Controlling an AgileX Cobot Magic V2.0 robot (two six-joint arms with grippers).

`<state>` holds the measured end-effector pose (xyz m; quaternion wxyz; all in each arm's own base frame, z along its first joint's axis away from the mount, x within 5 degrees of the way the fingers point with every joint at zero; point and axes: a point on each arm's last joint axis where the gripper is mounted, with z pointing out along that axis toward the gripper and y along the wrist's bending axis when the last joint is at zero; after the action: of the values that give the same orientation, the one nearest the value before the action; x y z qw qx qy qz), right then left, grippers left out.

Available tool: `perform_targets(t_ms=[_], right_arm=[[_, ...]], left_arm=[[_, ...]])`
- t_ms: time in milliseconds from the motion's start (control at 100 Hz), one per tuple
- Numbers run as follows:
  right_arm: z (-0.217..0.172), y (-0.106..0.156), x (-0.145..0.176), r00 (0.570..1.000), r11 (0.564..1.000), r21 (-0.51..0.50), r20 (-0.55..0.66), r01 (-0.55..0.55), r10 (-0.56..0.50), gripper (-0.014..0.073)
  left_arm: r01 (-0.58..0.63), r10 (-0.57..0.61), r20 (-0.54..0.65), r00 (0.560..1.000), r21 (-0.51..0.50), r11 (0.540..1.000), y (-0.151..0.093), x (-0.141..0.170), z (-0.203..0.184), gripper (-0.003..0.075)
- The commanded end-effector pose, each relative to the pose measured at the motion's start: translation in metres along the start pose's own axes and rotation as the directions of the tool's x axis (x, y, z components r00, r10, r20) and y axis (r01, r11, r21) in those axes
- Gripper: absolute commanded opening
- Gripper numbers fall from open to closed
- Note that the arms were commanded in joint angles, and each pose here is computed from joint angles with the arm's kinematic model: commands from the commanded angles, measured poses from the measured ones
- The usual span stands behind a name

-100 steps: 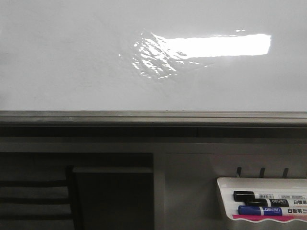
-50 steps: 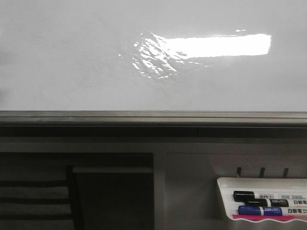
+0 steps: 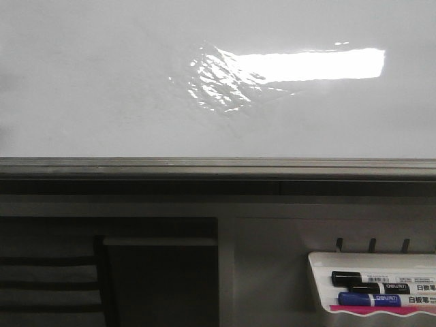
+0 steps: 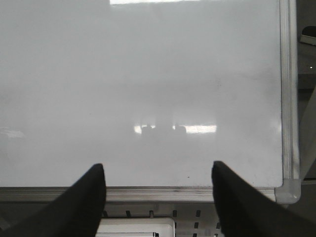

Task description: Write number 7 on whiteboard

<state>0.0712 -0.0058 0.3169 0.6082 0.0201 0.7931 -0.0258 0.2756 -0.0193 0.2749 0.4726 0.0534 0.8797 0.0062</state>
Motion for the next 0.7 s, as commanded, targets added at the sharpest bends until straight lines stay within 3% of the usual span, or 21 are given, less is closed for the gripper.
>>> perform_targets(t_ms=[0, 410, 690], right_arm=[[-0.002, 0.000, -0.017, 0.995, 1.000, -0.001, 0.101, 0.006, -0.006, 0.0417], [-0.002, 0.000, -0.017, 0.995, 1.000, -0.001, 0.101, 0.006, -0.006, 0.0417], [-0.002, 0.000, -0.018, 0.995, 1.000, -0.001, 0.104, 0.006, -0.006, 0.0417]], left_arm=[[-0.002, 0.001, 0.131, 0.991, 0.007, 1.000, -0.001, -0.021, -0.010, 0.0122], [-0.002, 0.002, 0.077, 0.997, 0.008, 1.000, -0.001, -0.014, 0.002, 0.0087], [-0.002, 0.002, 0.080, 0.997, 0.008, 1.000, -0.001, -0.015, 0.002, -0.0020]])
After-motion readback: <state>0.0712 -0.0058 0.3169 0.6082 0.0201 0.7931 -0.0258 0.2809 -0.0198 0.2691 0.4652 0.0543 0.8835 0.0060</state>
